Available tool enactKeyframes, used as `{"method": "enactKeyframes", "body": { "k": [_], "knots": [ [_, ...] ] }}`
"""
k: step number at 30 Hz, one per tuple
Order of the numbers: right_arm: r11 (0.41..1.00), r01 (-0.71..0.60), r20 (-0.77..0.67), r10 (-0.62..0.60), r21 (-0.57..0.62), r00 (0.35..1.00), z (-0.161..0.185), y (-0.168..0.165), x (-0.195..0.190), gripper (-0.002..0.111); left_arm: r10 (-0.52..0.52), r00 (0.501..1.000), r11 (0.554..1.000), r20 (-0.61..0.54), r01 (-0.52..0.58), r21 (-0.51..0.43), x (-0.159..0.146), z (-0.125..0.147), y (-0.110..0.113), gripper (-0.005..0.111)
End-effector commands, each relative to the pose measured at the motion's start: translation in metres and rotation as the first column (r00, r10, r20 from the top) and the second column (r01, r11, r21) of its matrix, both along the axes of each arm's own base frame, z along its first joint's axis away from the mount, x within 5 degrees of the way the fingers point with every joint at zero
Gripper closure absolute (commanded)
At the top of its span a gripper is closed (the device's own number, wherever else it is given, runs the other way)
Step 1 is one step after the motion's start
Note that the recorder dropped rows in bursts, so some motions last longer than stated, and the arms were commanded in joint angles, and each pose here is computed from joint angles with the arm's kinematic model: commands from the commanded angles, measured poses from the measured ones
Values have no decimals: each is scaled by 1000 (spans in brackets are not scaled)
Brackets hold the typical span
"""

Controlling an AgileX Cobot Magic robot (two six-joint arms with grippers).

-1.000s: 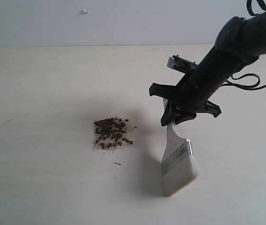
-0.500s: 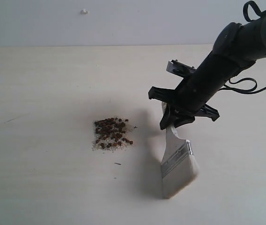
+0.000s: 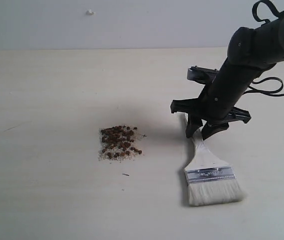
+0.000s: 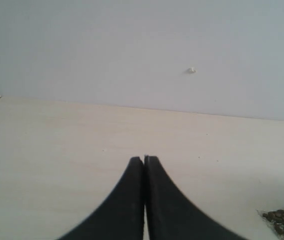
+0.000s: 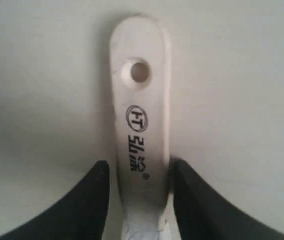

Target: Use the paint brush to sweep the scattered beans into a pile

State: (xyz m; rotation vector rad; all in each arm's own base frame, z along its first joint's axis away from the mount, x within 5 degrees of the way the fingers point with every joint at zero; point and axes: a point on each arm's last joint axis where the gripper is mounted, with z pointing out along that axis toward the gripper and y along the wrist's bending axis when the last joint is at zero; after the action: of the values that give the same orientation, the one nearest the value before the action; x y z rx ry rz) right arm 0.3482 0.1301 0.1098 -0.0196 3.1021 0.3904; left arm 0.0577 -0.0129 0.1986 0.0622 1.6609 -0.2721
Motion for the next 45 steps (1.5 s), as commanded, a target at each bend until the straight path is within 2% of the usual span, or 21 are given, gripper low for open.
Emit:
{"method": "enactKeyframes", "body": {
  "k": [1, 6, 11, 13, 17, 24, 27, 31, 39, 45],
  "knots": [
    [999, -8, 39, 9, -32, 999, 0, -4, 4, 59, -1, 1000, 1000, 6, 1, -5, -1, 1, 0, 107],
    [1000, 12, 146, -10, -13, 989, 16, -4, 11, 56, -1, 1000, 1000, 6, 1, -5, -1, 1, 0, 107],
    [999, 43, 303, -40, -4, 952, 69, -9, 9, 60, -1, 1000, 1000, 6, 1, -5, -1, 1, 0, 107],
    [999, 51, 356, -43, -13, 933, 92, -13, 3, 70, -1, 1000, 1000, 6, 1, -5, -1, 1, 0, 107],
    [998, 68, 498, -52, -14, 866, 141, -27, -26, 108, -1, 1000, 1000, 6, 1, -5, -1, 1, 0, 107],
    [993, 78, 687, -117, 88, 717, 203, -51, -103, 108, -1, 1000, 1000, 6, 1, -5, -1, 1, 0, 107],
    [995, 59, 709, -100, 82, 698, 212, -62, -136, 108, -1, 1000, 1000, 6, 1, -5, -1, 1, 0, 107],
    [996, 53, 688, -89, 73, 720, 223, -72, -173, 108, -1, 1000, 1000, 6, 1, -5, -1, 1, 0, 107],
    [991, 34, 785, -126, 132, 607, 251, -84, -215, 108, -1, 1000, 1000, 6, 1, -5, -1, 1, 0, 107],
    [987, 24, 824, -143, 156, 548, 261, -90, -233, 108, -1, 1000, 1000, 6, 1, -5, -1, 1, 0, 107]
  ]
}}
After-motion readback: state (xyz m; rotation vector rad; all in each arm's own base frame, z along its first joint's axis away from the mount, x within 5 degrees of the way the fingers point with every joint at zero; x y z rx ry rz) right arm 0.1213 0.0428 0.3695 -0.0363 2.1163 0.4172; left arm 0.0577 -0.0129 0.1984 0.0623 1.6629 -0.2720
